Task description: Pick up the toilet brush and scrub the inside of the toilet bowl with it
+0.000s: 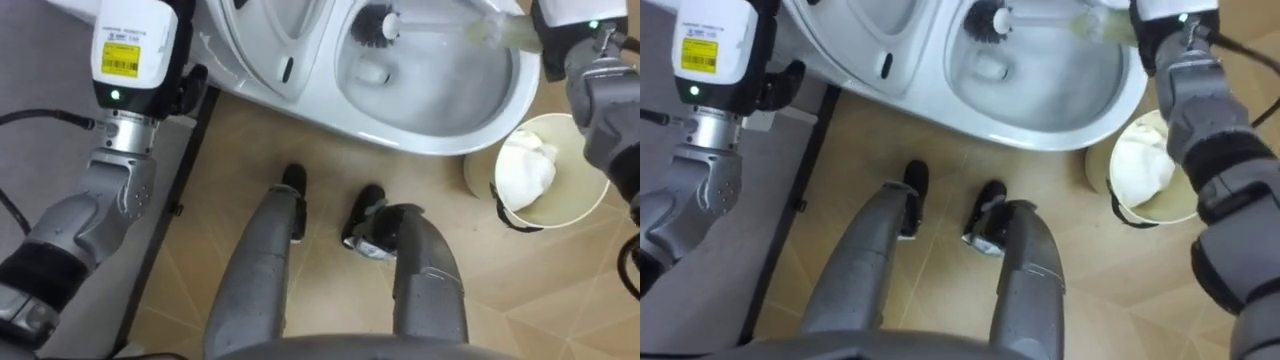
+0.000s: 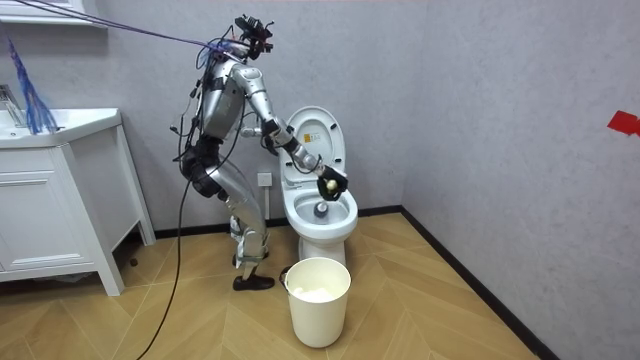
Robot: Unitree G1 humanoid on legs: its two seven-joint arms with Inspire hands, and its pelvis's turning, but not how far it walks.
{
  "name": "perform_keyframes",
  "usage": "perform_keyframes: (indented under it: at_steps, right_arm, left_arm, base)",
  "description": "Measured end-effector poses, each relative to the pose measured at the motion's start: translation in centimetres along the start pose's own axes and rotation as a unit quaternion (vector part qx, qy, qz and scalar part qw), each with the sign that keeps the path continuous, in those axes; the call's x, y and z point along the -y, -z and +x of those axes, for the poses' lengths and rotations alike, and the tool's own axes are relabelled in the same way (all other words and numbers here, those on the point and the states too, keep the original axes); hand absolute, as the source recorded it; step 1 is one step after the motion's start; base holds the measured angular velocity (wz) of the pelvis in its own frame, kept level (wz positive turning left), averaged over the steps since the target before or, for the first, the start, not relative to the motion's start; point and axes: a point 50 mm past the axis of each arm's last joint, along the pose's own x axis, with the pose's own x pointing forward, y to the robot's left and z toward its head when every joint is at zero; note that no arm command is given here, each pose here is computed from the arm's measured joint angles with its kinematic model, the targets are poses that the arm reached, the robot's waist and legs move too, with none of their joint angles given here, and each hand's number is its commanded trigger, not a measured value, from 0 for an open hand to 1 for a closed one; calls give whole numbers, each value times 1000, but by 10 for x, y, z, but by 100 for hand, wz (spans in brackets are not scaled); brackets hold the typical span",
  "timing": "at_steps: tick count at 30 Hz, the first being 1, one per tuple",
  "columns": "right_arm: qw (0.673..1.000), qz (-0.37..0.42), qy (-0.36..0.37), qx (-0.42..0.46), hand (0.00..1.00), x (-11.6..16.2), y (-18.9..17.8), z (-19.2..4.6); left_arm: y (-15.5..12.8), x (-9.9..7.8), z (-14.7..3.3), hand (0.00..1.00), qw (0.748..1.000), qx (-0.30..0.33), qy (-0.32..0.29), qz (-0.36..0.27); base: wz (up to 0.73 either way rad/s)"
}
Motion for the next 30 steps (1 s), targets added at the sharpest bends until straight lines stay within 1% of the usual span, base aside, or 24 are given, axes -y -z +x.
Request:
perform_keyframes:
  at_steps: [3,4,5,7,12,15,17,21,26,30]
  right_arm:
    - [998,-17,-58,-14,100,-28,0,-13]
    - [997,-15,-77,-25,100,-36,3,-18]
    - [995,-13,-89,-30,100,-42,3,-22]
    - [994,-9,-105,-27,100,-51,-2,-29]
    - [994,9,-112,-4,100,-54,-21,-42]
    - [993,15,-117,3,100,-56,-27,-48]
    - [992,17,-121,0,100,-55,-25,-47]
    - [992,26,-125,-11,100,-48,-14,-34]
    - [988,86,-123,-29,100,-39,6,-15]
    - [985,136,-84,-70,100,-16,30,1]
  left_arm:
    - [-9,9,-3,0,1000,3,23,-16]
    - [-11,13,-9,0,999,-1,35,-22]
    - [-11,16,-14,0,998,-5,50,-26]
    - [-14,19,-18,0,997,-6,66,-31]
    - [-26,23,-18,0,996,6,65,-57]
    - [-24,27,-24,0,995,-3,73,-73]
    - [-24,27,-24,0,994,-3,73,-78]
    - [-23,24,-20,0,995,9,68,-78]
    - [-19,13,-8,0,996,37,48,-68]
    - [-21,10,-3,0,996,46,43,-65]
  base:
    - [10]
    - [4]
    - [0]
    - [0]
    - [-9]
    - [-4]
    - [-5]
    - [1]
    - [2]
    - [9]
